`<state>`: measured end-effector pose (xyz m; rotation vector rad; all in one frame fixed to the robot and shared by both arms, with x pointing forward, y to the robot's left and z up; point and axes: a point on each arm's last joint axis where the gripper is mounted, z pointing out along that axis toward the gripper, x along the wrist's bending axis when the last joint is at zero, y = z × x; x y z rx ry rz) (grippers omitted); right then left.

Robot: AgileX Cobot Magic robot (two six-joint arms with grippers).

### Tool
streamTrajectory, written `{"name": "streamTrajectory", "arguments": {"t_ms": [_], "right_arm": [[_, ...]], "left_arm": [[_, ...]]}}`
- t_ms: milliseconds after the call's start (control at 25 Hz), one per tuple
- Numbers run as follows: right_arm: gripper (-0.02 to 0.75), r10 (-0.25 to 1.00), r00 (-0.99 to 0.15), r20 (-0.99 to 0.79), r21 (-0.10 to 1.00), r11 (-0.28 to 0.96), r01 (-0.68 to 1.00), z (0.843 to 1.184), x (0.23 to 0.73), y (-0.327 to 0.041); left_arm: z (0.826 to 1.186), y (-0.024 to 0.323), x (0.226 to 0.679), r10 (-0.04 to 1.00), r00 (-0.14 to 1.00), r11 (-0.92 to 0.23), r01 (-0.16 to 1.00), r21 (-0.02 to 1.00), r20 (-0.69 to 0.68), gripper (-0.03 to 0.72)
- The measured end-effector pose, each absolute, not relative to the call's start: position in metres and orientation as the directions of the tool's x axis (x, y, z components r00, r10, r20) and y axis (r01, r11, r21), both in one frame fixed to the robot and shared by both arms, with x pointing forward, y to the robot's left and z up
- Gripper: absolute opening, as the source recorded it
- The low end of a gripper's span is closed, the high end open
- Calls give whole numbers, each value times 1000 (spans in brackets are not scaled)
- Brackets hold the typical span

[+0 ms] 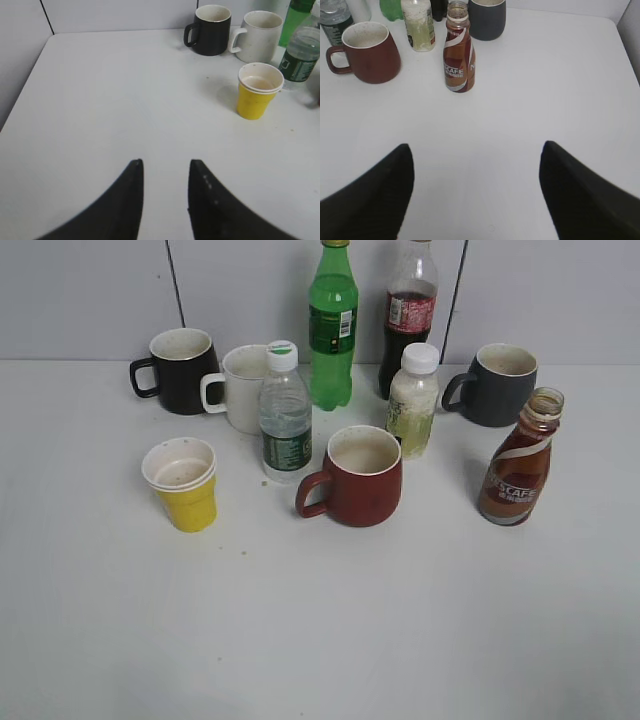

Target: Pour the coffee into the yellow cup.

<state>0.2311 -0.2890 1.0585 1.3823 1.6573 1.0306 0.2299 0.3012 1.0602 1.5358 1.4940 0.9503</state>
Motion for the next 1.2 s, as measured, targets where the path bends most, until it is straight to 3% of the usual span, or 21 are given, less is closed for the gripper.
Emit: {"name": "streamTrajectory", "arguments": {"t_ms": [1200], "right_arm": [[585, 987, -153, -41, 911, 100, 400, 1059, 231, -289]], "left_arm": [[1060, 301, 230, 1000, 31, -8, 419, 908, -5, 239]]}}
